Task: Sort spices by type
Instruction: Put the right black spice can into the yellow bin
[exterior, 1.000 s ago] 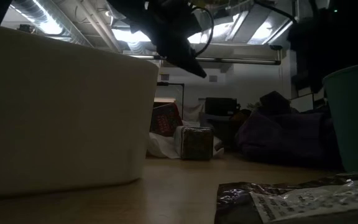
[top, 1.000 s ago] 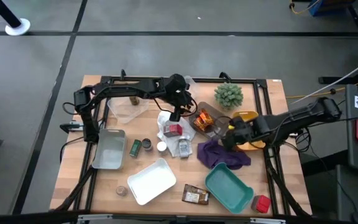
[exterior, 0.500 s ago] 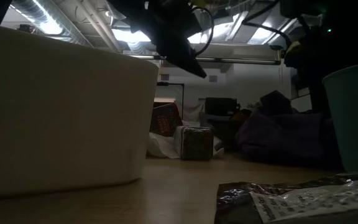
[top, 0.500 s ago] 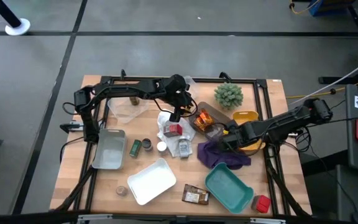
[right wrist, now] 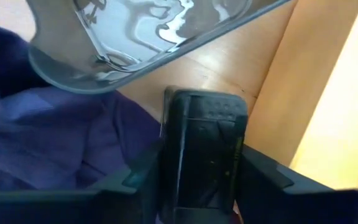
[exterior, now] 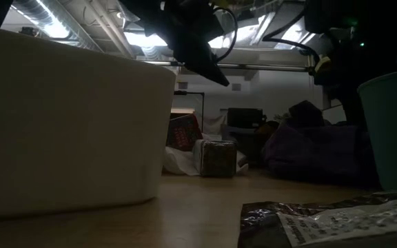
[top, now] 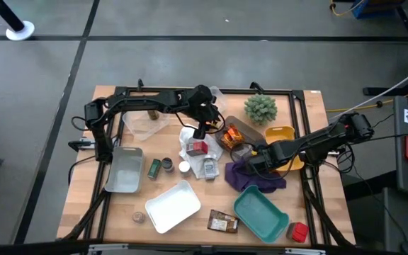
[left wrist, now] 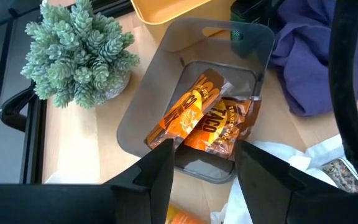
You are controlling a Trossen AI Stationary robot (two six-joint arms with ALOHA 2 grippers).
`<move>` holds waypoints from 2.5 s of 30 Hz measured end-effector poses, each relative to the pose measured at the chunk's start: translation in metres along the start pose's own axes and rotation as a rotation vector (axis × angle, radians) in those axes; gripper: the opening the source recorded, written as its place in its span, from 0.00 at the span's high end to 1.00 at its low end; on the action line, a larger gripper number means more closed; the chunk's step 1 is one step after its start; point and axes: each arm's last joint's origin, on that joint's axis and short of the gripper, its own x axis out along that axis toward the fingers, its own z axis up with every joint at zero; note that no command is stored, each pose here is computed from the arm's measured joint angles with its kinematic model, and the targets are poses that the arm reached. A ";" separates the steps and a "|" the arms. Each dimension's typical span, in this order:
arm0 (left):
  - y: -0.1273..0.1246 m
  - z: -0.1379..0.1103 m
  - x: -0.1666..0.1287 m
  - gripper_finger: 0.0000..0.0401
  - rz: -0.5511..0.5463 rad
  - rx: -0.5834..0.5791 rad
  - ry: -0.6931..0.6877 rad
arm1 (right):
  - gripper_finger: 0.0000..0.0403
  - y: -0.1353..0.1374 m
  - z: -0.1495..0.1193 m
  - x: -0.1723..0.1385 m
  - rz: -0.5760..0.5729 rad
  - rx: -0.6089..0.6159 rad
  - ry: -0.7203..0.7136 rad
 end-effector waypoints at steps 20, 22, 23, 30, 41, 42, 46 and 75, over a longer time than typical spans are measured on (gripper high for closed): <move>-0.004 0.002 -0.061 0.61 -0.019 -0.064 0.048 | 0.67 0.008 0.010 -0.048 0.011 -0.155 -0.008; -0.005 0.002 -0.071 0.61 -0.018 -0.071 0.052 | 0.67 0.008 0.012 -0.058 0.000 -0.174 -0.013; -0.004 0.002 -0.076 0.61 -0.012 -0.079 0.049 | 0.67 0.007 0.013 -0.063 -0.010 -0.182 -0.017; -0.005 -0.003 -0.109 0.61 0.000 -0.129 0.071 | 0.67 -0.006 0.019 -0.098 -0.105 -0.226 -0.060; -0.013 -0.007 -0.139 0.61 -0.002 -0.270 0.100 | 0.67 -0.054 0.016 -0.131 -0.051 -0.289 -0.166; -0.014 -0.007 -0.140 0.61 -0.004 -0.284 0.103 | 0.67 -0.059 0.016 -0.132 -0.043 -0.290 -0.184; -0.018 -0.010 -0.142 0.61 -0.021 -0.333 0.136 | 0.67 -0.080 0.012 -0.128 -0.048 -0.298 -0.228; -0.043 0.006 -0.135 0.61 -0.086 -0.320 0.126 | 0.65 -0.096 -0.010 -0.028 0.019 -0.102 -0.232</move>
